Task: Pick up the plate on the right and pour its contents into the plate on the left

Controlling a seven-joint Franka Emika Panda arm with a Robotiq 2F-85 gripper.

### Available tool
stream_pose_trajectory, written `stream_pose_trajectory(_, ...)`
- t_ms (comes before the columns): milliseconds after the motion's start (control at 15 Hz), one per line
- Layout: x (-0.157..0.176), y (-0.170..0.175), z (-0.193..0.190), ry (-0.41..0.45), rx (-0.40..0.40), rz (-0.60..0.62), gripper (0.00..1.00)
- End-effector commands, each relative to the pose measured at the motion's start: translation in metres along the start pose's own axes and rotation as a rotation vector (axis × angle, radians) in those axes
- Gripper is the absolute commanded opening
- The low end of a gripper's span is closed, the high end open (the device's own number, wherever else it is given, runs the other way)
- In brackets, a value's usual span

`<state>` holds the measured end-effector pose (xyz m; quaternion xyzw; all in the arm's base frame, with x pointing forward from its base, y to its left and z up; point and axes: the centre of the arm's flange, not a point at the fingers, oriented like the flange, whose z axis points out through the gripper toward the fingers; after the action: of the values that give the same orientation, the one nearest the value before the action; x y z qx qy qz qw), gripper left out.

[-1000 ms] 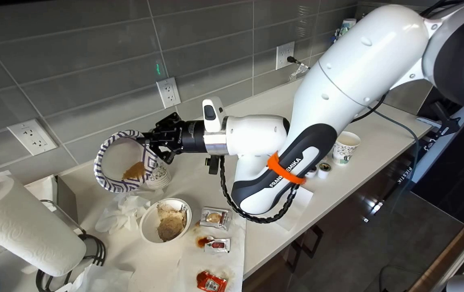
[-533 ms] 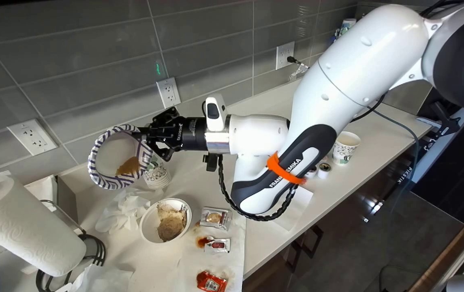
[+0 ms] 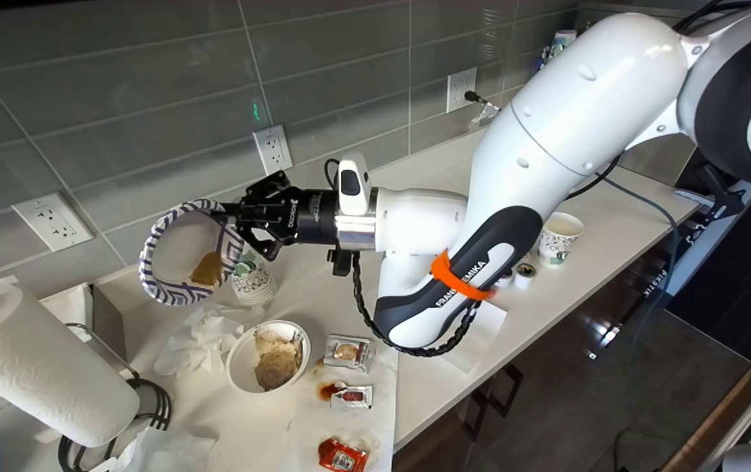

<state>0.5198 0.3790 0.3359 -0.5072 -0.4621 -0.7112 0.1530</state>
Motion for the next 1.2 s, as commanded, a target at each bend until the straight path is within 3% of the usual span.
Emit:
stream_pose_trajectory(0,-0.005,-0.004,0.001,0.043,0.005,-0.033,0.02)
stream_pose_trajectory(1133,-0.022,-0.01,0.006,0.106,0.01,-0.059,0.02)
